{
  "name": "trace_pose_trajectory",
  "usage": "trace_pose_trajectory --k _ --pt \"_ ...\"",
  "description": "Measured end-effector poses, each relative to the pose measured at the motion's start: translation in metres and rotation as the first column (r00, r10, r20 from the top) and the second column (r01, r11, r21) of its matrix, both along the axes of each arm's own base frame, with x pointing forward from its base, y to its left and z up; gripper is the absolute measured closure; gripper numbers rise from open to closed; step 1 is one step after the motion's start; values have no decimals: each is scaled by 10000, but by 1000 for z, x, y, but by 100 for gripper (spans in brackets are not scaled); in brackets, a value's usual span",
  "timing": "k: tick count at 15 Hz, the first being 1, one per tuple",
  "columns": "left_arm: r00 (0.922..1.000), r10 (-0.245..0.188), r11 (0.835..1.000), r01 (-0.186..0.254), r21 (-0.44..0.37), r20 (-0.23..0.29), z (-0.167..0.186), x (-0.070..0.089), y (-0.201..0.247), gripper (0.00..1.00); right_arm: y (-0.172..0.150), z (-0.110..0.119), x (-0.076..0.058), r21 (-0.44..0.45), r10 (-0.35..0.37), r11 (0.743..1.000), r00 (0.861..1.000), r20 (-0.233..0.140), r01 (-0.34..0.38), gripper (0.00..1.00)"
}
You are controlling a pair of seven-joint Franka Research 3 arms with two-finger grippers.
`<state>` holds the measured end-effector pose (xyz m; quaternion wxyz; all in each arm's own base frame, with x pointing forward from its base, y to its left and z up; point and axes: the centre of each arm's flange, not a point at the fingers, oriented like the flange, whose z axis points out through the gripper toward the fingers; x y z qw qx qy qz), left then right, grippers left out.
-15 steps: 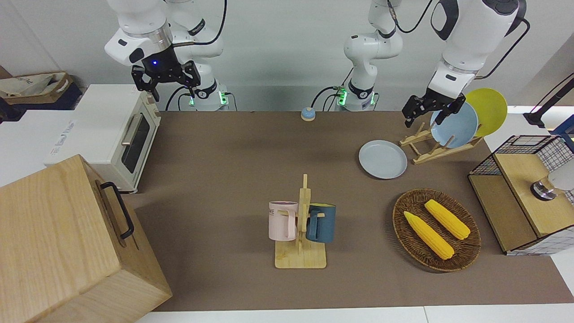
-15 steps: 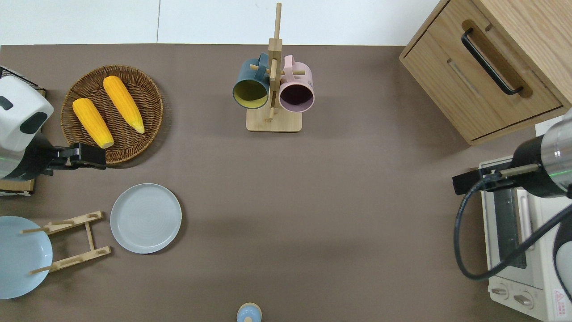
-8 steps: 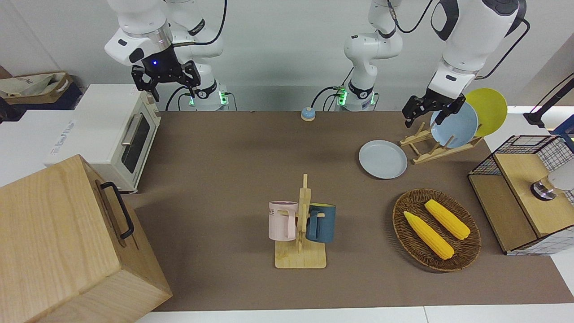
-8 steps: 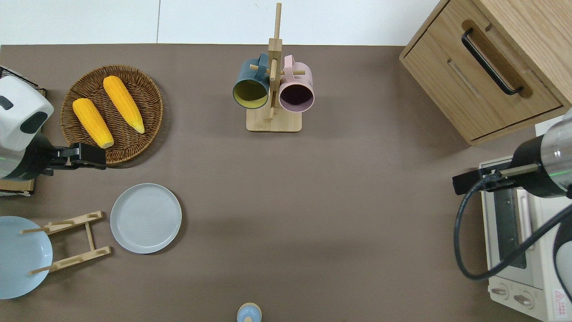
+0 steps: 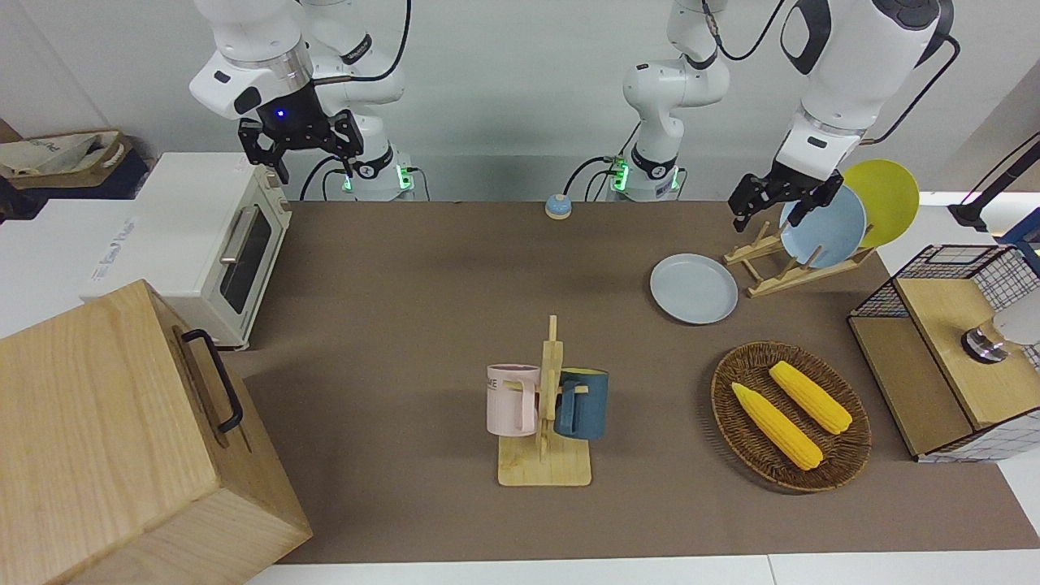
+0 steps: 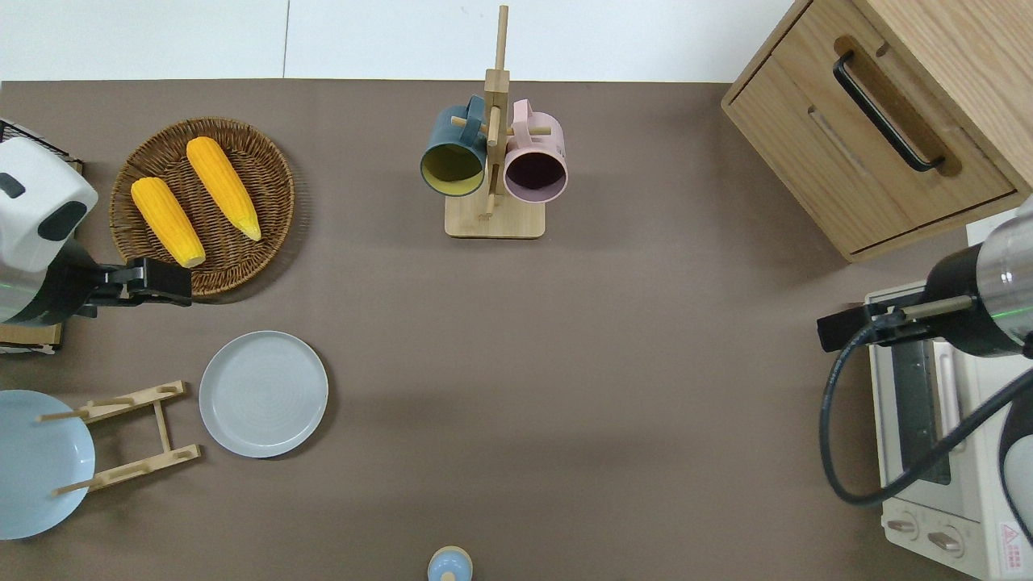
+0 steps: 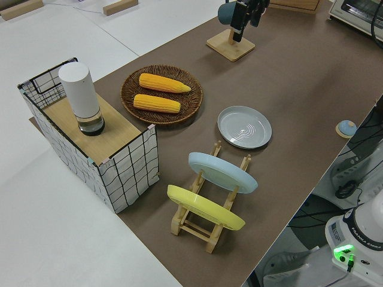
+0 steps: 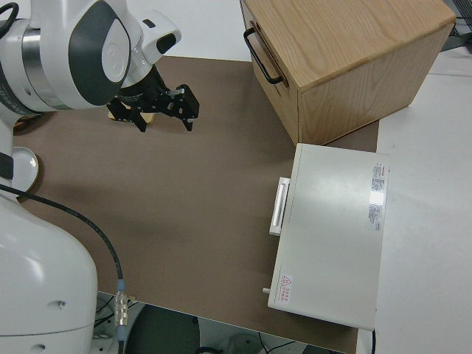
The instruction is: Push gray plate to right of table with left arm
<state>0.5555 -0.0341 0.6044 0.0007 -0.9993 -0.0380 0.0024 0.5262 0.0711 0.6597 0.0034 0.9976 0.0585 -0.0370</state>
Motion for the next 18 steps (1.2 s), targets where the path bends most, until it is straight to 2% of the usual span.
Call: trace_pose_trajectory --k 8,10,11,14,15,18 --pt "9978 247 9997 -245 39 -618 -13 -6 15 0 0 0 0 0 0 10000 10000 0 0 1" --pt "9963 283 9996 -280 55 -805 -22 -14 24 0 0 0 0 0 0 10000 10000 0 0 1" --pt "9963 308 9995 -304 65 -800 -28 -22 29 0 0 0 0 0 0 10000 10000 0 0 1" --pt "9992 252 9997 -251 50 -320 -44 -47 46 0 0 0 0 0 0 10000 10000 0 0 1" --pt "9996 268 9996 -268 22 -105 -57 -62 56 0 0 0 0 0 0 10000 10000 0 0 1" --pt "9993 327 9994 -326 -98 191 -86 -89 81 0 0 0 0 0 0 10000 10000 0 0 1"
